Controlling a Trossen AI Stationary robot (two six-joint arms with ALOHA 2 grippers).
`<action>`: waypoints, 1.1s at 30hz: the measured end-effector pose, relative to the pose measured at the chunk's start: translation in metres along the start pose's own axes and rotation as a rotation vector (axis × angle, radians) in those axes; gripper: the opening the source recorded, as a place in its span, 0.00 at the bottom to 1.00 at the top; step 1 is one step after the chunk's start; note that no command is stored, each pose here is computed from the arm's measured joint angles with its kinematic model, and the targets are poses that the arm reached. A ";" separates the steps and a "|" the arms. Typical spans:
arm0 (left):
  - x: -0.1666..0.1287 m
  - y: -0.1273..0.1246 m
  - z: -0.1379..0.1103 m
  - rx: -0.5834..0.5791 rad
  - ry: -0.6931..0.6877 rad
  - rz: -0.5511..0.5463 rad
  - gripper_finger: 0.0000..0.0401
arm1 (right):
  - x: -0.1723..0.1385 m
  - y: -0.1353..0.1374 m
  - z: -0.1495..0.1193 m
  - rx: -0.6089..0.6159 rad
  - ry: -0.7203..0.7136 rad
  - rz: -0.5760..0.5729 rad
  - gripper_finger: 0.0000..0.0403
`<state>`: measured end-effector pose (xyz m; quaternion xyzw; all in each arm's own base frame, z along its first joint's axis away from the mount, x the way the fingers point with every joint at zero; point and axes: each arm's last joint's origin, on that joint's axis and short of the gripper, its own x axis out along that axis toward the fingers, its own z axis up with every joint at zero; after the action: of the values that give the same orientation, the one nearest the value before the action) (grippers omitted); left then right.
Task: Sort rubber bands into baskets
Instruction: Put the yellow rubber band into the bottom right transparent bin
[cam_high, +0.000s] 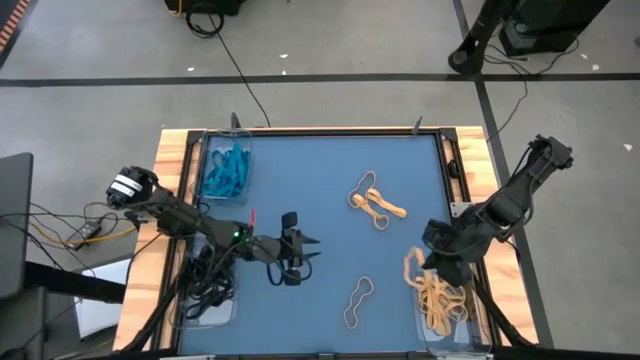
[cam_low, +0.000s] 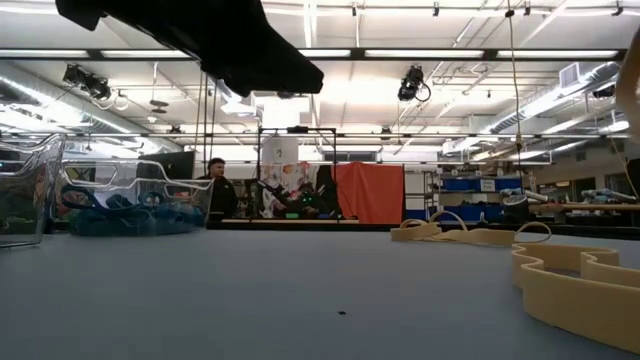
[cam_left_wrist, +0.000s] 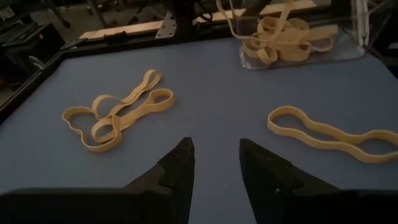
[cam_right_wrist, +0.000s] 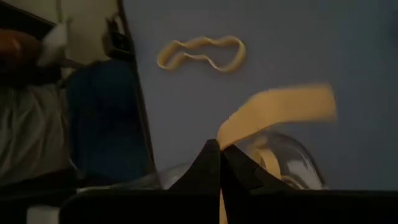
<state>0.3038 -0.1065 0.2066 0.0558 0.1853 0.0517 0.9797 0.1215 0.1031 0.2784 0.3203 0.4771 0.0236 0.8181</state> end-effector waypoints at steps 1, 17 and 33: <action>0.000 0.000 0.000 0.000 0.004 -0.001 0.33 | 0.001 -0.001 -0.001 0.013 0.014 -0.013 0.02; 0.010 -0.003 -0.016 0.056 0.079 0.008 0.33 | 0.053 0.009 -0.024 0.139 0.353 -0.220 0.02; 0.024 -0.009 -0.026 -0.024 0.060 -0.017 0.33 | 0.085 0.011 -0.047 0.165 0.547 -0.378 0.02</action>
<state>0.3168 -0.1106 0.1726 0.0408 0.2143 0.0475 0.9748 0.1330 0.1649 0.2033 0.2732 0.7299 -0.0822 0.6211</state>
